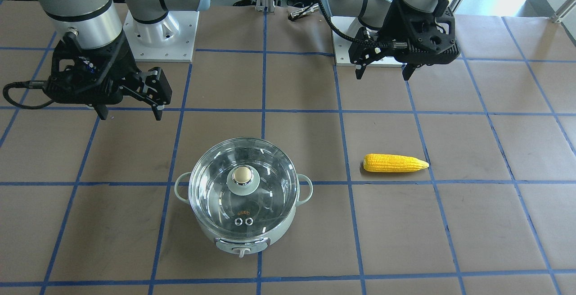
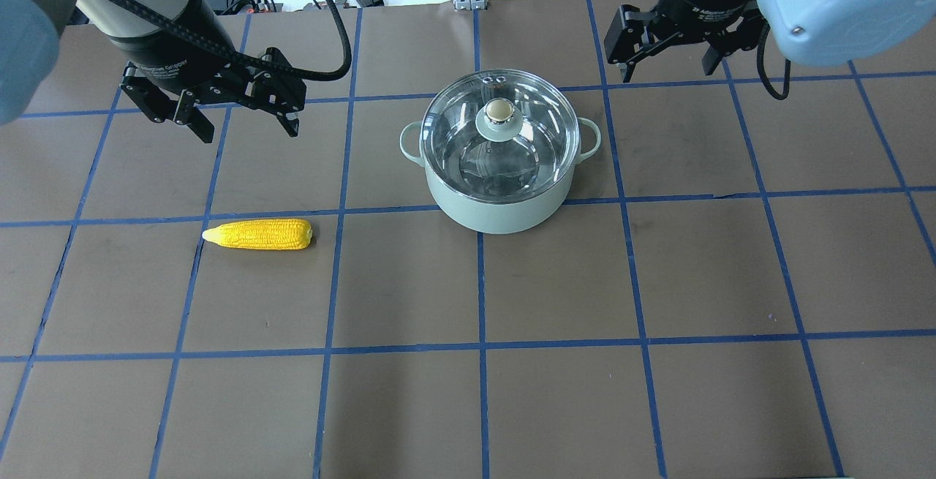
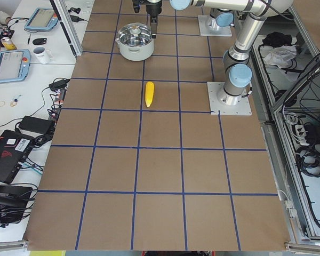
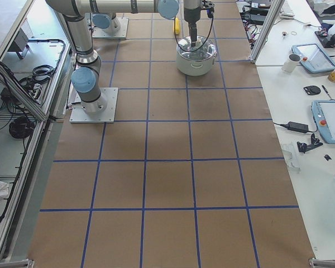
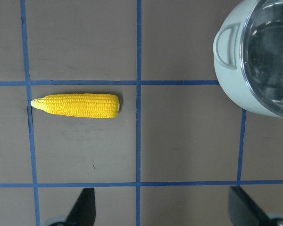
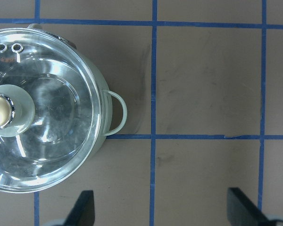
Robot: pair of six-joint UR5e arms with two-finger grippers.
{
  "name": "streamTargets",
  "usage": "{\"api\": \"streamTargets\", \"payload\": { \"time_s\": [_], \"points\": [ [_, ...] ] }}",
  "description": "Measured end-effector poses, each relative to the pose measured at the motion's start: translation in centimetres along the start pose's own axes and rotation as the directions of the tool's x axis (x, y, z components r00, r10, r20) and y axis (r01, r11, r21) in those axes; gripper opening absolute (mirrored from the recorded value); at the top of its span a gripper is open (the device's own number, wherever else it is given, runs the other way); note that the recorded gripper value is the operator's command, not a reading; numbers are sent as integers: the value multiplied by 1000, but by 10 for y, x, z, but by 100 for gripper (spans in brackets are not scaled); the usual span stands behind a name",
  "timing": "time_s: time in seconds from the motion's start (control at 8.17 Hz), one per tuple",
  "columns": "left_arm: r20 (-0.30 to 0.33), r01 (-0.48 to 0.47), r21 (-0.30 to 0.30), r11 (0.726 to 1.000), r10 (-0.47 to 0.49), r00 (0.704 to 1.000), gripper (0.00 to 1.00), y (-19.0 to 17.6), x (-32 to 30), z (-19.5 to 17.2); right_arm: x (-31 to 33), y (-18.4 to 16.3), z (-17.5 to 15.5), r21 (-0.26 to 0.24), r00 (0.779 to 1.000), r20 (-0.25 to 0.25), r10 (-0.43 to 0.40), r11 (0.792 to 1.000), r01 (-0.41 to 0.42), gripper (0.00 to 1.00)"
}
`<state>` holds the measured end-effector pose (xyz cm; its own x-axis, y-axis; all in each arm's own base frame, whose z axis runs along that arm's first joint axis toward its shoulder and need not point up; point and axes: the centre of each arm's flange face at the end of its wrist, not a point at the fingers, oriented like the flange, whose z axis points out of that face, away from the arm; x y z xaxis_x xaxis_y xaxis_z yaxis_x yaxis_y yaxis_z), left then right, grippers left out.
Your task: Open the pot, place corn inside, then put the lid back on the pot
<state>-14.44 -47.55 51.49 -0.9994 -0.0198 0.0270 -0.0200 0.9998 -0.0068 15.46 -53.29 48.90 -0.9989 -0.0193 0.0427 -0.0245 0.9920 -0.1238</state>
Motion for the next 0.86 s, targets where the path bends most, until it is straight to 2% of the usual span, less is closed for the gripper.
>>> {"api": "streamTargets", "payload": {
  "time_s": [0.24,0.49,0.61,0.86],
  "points": [
    [-12,-9,3,1000,9,1000,100,-1,1,0,-26,-8,6,17,1000,0,-15,1000,15,100],
    [-7,3,-16,1000,-3,1000,100,-7,-1,10,-47,-12,7,33,1000,2,7,999,-7,100],
    [-5,43,-28,999,-43,999,100,-12,-2,17,-52,-13,8,36,1000,8,21,999,-21,100],
    [9,194,-61,979,-194,981,100,-24,-11,34,-70,-23,6,43,997,43,71,996,-73,100]
  ]
}}
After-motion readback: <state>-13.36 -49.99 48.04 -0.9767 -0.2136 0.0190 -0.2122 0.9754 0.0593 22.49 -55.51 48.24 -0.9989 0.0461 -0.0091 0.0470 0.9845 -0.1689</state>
